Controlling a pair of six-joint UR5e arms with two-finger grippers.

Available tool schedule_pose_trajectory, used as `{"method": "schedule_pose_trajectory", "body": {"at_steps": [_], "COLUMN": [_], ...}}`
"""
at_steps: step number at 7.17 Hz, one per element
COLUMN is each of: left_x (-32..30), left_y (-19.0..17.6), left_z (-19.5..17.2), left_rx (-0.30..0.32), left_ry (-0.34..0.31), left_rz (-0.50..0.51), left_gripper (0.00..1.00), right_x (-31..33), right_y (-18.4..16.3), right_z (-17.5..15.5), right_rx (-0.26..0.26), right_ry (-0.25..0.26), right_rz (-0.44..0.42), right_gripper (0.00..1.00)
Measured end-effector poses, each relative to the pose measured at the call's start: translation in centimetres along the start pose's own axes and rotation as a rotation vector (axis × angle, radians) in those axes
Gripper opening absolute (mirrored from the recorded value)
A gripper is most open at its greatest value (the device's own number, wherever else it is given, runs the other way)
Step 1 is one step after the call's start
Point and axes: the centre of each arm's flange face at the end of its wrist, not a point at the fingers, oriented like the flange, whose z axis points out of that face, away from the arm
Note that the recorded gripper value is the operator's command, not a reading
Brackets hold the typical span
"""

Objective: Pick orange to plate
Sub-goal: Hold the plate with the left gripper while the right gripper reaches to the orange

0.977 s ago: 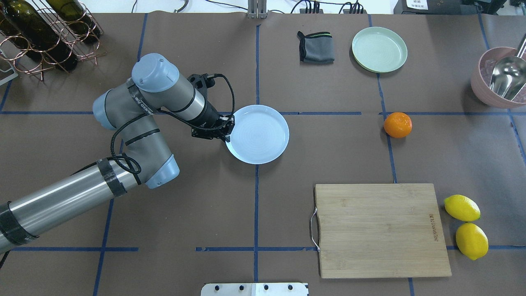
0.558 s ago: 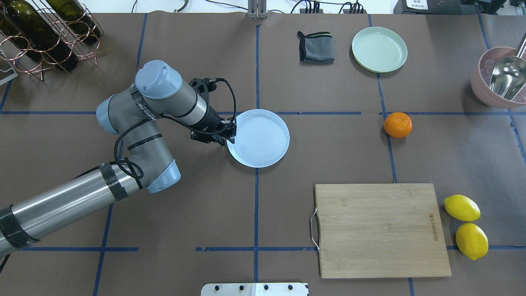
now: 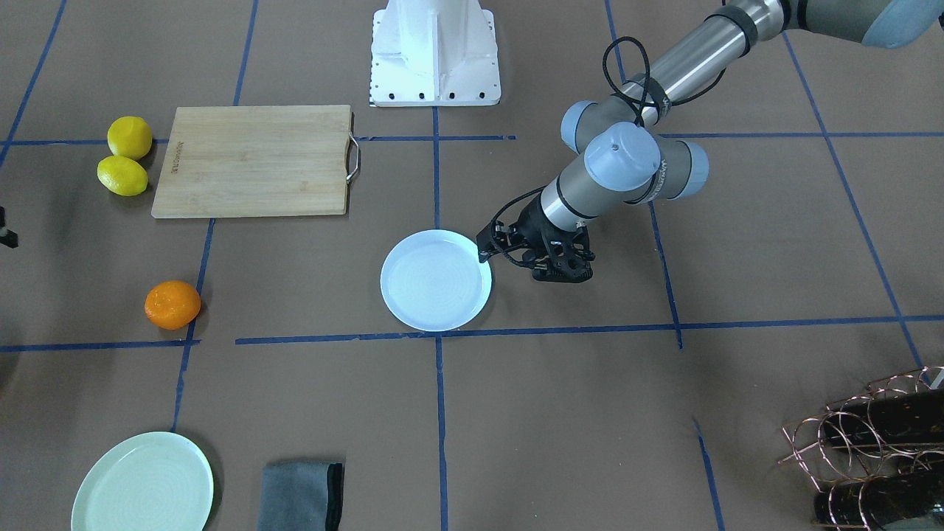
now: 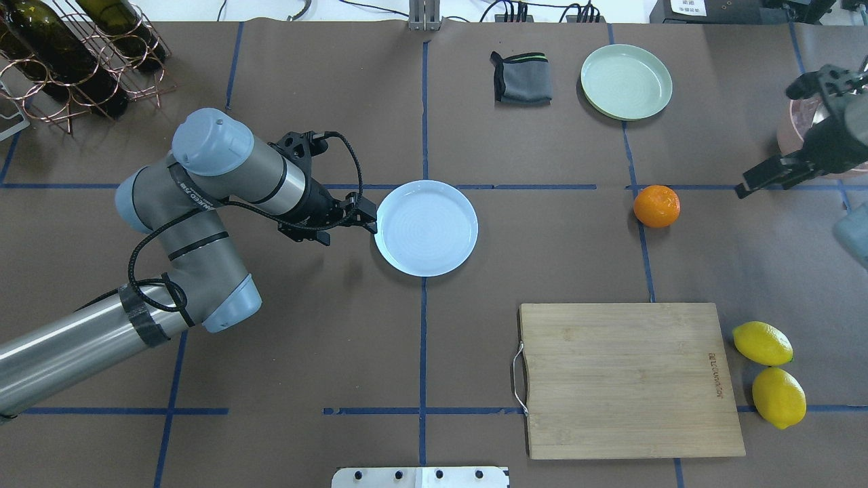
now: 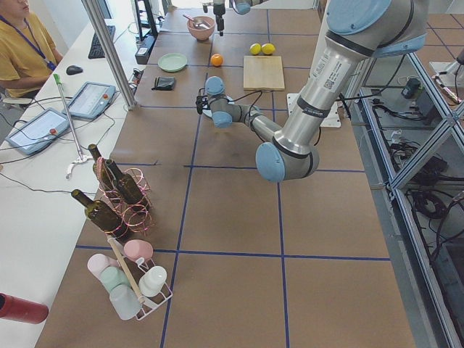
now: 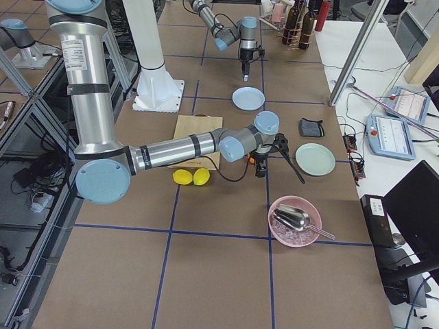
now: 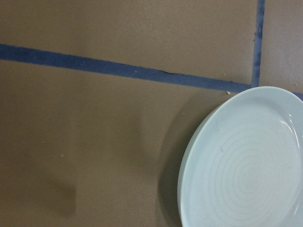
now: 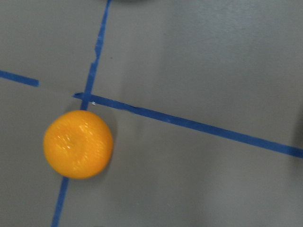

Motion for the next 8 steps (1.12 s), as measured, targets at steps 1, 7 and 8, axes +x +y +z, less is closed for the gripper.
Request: {"method": "schedule_pose_trajectory", "body": {"at_steps": [1, 7, 8], "left_x": [-0.2, 0.3, 0.3], "left_y": [0.1, 0.4, 0.4], "left_z": [-0.1, -0.6, -0.6], "left_rx": [0.001, 0.004, 0.004], "left_ry": [0.001, 0.012, 0.011], "left_rz": [0.0, 0.005, 0.005], "left_gripper": [1.0, 1.0, 1.0], "right_x": [-3.0, -9.5, -9.7], "right_y": [-1.5, -1.8, -1.6], "right_z": [1.6, 6.8, 7.2], "right_rx": [0.038, 0.178, 0.181], "right_ry": [-0.005, 0.125, 0.13], "right_rz": [0.018, 0.084, 0.082], "right_gripper": [1.0, 0.76, 0.93]}}
